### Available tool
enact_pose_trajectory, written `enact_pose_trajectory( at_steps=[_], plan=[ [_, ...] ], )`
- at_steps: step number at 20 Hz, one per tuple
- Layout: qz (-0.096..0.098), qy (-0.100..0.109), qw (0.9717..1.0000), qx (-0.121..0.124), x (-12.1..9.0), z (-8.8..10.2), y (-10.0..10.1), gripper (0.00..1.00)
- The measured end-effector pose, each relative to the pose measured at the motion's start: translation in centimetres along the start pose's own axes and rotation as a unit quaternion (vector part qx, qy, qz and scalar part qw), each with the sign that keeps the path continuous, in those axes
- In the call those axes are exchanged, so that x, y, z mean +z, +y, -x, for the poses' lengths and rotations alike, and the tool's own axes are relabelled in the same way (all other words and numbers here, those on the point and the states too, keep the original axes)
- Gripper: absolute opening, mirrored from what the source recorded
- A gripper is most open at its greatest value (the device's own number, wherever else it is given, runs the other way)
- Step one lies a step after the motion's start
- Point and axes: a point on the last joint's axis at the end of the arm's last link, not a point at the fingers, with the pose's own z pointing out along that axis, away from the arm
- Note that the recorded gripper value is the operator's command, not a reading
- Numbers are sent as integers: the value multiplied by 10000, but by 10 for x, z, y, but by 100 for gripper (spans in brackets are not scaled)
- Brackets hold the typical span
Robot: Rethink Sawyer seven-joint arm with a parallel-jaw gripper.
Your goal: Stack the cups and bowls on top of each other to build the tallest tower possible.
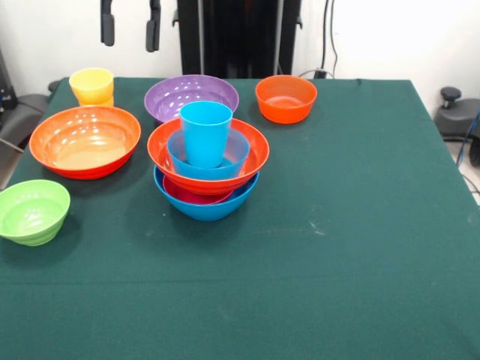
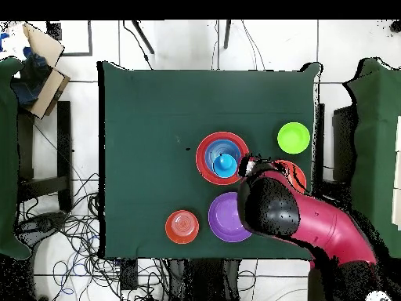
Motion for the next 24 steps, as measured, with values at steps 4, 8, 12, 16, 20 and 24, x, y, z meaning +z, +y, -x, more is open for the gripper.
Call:
enact_pose_trajectory(
  at_steps=[4, 8, 12, 16, 20, 24],
  plan=[
    [39, 39, 10000, 18, 6, 0, 0, 100],
    [130, 117, 9998, -4, 19, -2, 3, 100],
    [211, 187, 9996, -66, 32, -5, 6, 100],
    [237, 252, 9993, -117, 44, -9, 5, 100],
    [393, 342, 9986, -73, 60, -13, 1, 100],
    [531, 312, 9981, 66, 64, -9, -10, 100]
  ],
)
